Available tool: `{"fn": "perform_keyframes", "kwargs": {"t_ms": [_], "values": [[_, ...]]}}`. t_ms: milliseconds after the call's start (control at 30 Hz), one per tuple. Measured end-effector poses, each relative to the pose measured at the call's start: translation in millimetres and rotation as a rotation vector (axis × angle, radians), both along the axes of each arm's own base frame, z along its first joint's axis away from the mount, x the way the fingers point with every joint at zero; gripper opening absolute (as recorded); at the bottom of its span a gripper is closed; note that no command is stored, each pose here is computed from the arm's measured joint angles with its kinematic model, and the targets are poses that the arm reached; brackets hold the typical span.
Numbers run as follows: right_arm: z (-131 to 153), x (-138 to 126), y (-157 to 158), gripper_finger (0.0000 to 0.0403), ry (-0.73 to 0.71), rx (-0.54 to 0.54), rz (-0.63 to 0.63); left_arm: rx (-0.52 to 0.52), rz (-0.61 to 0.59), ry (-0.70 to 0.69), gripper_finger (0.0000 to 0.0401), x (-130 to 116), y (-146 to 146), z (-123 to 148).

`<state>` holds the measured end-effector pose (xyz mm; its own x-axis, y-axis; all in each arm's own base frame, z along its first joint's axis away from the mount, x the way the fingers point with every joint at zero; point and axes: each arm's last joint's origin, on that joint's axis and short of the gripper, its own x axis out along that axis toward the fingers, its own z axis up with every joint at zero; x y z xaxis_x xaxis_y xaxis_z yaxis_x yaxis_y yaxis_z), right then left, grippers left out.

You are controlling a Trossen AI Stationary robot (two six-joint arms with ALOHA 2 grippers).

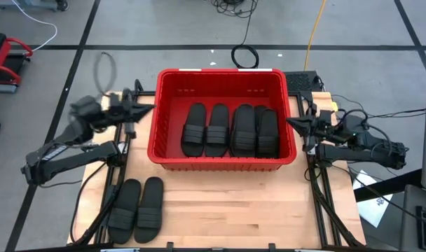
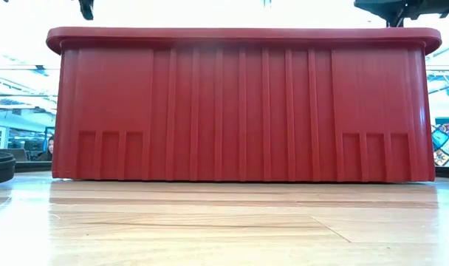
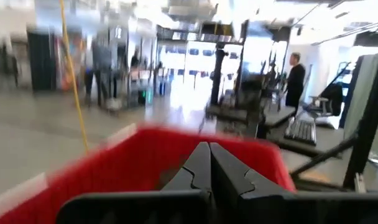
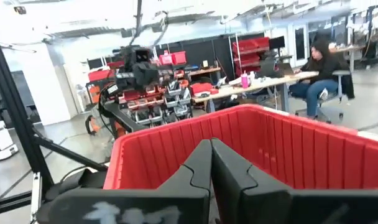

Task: Pick and place slides into bin
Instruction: Put the black slide into the red bin

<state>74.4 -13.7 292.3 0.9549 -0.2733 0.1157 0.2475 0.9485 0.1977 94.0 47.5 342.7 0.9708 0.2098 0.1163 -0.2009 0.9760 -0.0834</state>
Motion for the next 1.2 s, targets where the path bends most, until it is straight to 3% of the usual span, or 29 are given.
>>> {"fn": "perform_keyframes", "kwargs": {"t_ms": [133, 200, 400, 500, 600, 767, 967, 1100, 1200], "values": [[3, -1, -1, 0.0, -0.019, -0.041, -0.032, 0.122, 0.007, 0.0, 0.0, -15, -10, 52], [3, -1, -1, 0.0, -0.022, -0.051, -0.04, 0.129, -0.02, 0.063, 0.0, -20, -14, 70], [5, -2, -2, 0.0, -0.037, -0.063, -0.081, -0.105, -0.146, 0.401, 0.0002, -26, -21, 85], [7, -2, -2, 0.0, -0.054, -0.063, -0.094, -0.221, -0.316, 0.471, 0.0013, -24, -26, 82], [7, -2, -2, 0.0, -0.053, -0.061, -0.093, -0.281, -0.402, 0.497, 0.0033, -20, -28, 78], [7, -2, -2, 0.0, -0.065, -0.025, -0.085, -0.257, -0.534, 0.571, 0.0079, -15, -36, 69], [5, -2, -2, 0.0, -0.053, -0.013, -0.081, -0.333, -0.654, 0.761, 0.0133, 1, -47, 40], [5, -2, -2, 0.0, -0.048, -0.025, -0.081, -0.309, -0.721, 0.885, 0.0142, 20, -60, 15], [5, -2, -2, 0.0, -0.046, -0.03, -0.081, -0.291, -0.802, 0.884, 0.0137, 37, -73, 0]]}}
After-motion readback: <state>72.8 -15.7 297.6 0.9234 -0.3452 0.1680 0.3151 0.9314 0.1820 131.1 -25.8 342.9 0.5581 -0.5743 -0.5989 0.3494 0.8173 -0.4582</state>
